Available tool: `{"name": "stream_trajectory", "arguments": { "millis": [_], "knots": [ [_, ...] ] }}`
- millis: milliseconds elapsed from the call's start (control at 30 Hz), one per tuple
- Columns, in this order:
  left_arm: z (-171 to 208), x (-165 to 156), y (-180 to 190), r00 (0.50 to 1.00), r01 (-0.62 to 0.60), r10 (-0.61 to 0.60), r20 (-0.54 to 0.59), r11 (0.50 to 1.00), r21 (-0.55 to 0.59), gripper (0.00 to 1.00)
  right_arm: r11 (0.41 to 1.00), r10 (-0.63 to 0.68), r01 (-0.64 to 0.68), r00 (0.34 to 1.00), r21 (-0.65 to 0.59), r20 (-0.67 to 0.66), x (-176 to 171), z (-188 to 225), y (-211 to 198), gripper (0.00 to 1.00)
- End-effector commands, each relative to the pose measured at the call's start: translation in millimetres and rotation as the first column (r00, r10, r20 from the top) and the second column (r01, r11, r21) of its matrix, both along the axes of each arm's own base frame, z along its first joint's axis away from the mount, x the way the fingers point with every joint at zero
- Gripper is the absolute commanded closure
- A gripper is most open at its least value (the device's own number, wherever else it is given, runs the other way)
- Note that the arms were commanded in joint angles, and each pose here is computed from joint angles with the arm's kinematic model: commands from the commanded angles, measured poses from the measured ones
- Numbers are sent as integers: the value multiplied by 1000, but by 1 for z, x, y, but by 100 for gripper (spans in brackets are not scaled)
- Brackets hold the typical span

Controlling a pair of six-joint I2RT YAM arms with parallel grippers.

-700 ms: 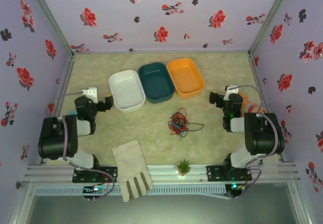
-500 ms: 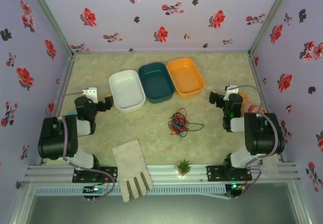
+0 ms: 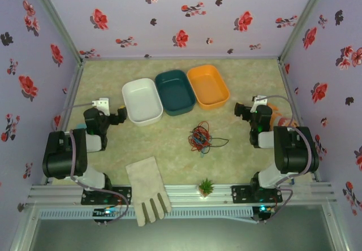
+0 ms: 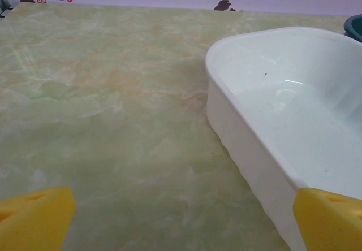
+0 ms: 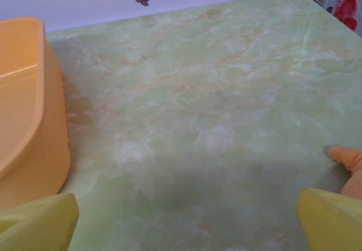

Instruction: Untangle the cables

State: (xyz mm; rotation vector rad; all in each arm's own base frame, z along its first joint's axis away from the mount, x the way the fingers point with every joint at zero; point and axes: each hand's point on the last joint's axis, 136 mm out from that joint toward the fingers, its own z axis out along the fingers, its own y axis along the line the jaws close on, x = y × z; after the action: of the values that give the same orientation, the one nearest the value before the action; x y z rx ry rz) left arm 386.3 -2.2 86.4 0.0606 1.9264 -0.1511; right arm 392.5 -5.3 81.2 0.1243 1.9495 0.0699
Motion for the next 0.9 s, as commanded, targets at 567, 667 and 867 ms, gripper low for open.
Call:
{"name": "stream_trajectory", "arguments": {
  "millis": [567, 667, 867],
  "knots": [
    [11, 6, 1, 999, 8, -8, 41, 1000, 18, 0, 1000, 0, 0, 1000, -11, 18, 5, 6, -2, 1],
    [10, 6, 1, 999, 7, -8, 41, 1000, 18, 0, 1000, 0, 0, 1000, -12, 19, 5, 6, -2, 1],
    [14, 6, 3, 999, -5, 4, 52, 1000, 15, 0, 1000, -18, 19, 1000, -13, 20, 5, 7, -5, 1]
  ]
}}
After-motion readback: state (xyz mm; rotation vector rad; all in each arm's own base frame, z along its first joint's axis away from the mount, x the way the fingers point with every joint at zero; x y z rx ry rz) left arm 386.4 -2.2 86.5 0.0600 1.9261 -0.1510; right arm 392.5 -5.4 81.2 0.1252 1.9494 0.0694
